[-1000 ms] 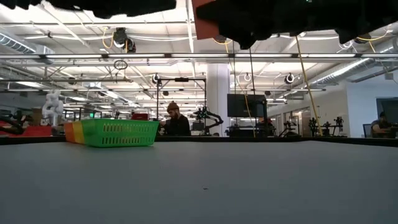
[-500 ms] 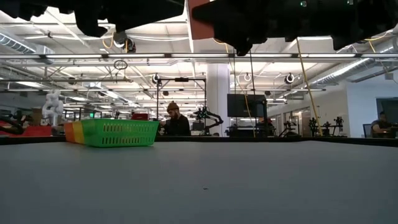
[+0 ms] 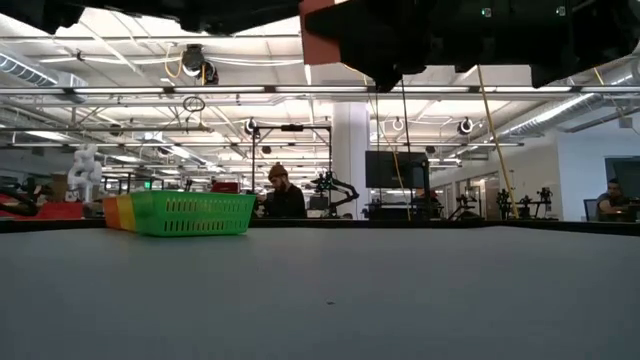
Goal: Sort & place blocks by color
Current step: Put the red block into the green basket
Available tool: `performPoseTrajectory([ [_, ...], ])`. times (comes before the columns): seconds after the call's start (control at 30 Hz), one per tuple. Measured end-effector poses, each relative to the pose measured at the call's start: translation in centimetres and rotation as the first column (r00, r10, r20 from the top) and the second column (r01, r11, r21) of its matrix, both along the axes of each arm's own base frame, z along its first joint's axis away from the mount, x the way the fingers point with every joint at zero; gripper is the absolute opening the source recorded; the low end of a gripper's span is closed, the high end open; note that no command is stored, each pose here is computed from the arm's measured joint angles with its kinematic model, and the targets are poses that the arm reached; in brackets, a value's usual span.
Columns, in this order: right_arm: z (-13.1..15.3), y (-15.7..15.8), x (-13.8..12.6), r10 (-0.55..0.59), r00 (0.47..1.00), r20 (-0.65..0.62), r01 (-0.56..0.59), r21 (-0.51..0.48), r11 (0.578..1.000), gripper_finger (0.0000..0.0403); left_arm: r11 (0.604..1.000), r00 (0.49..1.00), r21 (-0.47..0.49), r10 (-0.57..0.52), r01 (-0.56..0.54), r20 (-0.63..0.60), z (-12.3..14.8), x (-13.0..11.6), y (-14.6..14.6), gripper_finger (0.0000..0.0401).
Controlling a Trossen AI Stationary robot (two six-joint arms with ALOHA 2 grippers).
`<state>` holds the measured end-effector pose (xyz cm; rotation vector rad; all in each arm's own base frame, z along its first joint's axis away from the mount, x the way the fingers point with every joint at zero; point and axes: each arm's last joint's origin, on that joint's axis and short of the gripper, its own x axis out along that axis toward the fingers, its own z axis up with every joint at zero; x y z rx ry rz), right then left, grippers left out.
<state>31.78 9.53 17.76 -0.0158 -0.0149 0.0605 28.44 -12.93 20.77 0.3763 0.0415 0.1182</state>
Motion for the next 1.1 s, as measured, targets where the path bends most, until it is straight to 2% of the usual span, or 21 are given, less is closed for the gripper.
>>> performPoseTrajectory([
  [0.1, 0.1, 0.1, 0.1, 0.027, 0.998, 0.055, -0.025, -0.039, 0.999, 0.0118, 0.993, 1.000, -0.115, -0.001, 0.001, 0.001, 0.1, 0.4, 0.5, 0.0253],
  [0.2, 0.1, 0.2, 0.1, 0.035, 0.997, 0.073, -0.029, -0.077, 0.997, 0.0118, 0.975, 0.998, -0.218, -0.055, 0.052, -0.005, 0.0, 0.8, 1.0, 0.0253],
  [0.47, 0.2, 0.2, 0.1, 0.029, 0.996, 0.087, -0.019, -0.107, 0.994, 0.0118, 0.902, 0.987, -0.408, -0.159, 0.144, -0.002, -0.2, 1.4, 2.2, 0.0253],
  [0.57, 0.2, 0.2, 0.1, 0.026, 0.996, 0.084, -0.017, -0.109, 0.994, 0.0118, 0.875, 0.982, -0.458, -0.189, 0.158, -0.022, -0.4, 1.6, 2.6, 0.0253],
  [0.77, 0.2, 0.2, 0.1, 0.020, 0.996, 0.085, -0.009, -0.130, 0.991, 0.0118, 0.847, 0.983, -0.512, -0.183, 0.142, -0.030, -0.6, 1.7, 2.9, 0.0253],
  [0.97, 0.3, 0.2, 0.1, 0.017, 0.996, 0.091, -0.005, -0.133, 0.991, 0.0118, 0.804, 0.983, -0.579, -0.179, 0.133, -0.024, -0.6, 1.7, 2.9, 0.0253],
  [1.03, 0.5, 0.2, 0.1, 0.009, 0.994, 0.108, 0.006, -0.137, 0.991, 0.0120, 0.778, 0.979, -0.612, -0.202, 0.142, -0.029, -0.7, 1.7, 3.0, 0.0253],
  [1.1, 0.9, 0.1, 0.1, 0.001, 0.991, 0.134, 0.018, -0.141, 0.990, 0.0120, 0.735, 0.970, -0.661, -0.237, 0.147, -0.048, -1.1, 1.8, 3.2, 0.0253],
])
